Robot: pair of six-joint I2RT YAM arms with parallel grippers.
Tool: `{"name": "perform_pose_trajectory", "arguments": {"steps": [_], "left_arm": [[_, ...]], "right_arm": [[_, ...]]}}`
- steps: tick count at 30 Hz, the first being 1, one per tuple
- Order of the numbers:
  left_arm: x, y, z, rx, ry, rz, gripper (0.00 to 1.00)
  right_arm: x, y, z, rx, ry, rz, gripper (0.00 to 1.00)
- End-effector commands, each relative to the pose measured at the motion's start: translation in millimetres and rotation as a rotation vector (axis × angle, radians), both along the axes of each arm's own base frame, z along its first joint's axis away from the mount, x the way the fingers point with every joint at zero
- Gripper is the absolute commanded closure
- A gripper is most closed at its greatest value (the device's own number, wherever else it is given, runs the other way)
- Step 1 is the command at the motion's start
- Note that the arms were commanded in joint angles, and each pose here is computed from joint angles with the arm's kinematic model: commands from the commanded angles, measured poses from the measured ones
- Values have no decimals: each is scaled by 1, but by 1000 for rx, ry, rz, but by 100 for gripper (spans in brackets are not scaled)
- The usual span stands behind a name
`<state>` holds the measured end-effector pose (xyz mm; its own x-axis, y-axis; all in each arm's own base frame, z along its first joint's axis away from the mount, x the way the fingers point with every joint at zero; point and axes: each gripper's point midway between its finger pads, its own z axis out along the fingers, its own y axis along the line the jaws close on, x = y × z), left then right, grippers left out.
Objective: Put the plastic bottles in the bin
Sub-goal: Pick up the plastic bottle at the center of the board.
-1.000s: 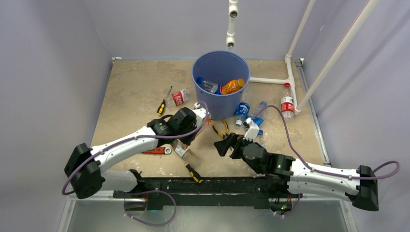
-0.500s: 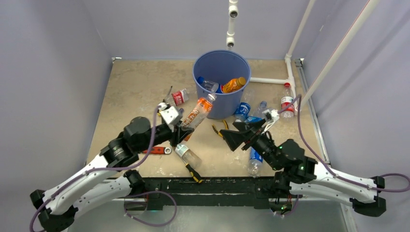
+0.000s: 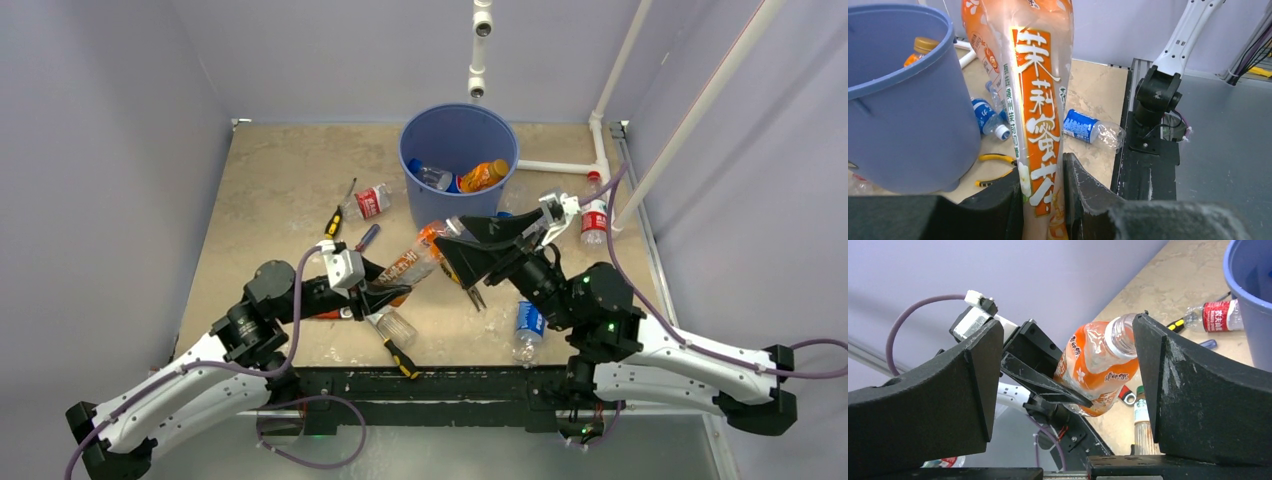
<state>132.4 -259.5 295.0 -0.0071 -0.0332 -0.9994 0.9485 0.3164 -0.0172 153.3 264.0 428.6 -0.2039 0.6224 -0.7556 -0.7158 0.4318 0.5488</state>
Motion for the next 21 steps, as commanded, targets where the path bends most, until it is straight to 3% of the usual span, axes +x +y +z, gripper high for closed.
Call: {"name": "perform_pose_trajectory", "arguments": {"steps": [1, 12, 21], "left_arm": [[-13, 0, 26, -110, -134, -64, 99], [-20, 6, 30, -178, -196, -75, 100], [-18, 8, 31, -190, -208, -57, 100]], "right_arm": [[-7, -1, 29, 88, -14, 40, 6], [1, -7, 17, 94, 75, 2, 8], [-1, 19, 14, 52, 100, 64, 17]]}}
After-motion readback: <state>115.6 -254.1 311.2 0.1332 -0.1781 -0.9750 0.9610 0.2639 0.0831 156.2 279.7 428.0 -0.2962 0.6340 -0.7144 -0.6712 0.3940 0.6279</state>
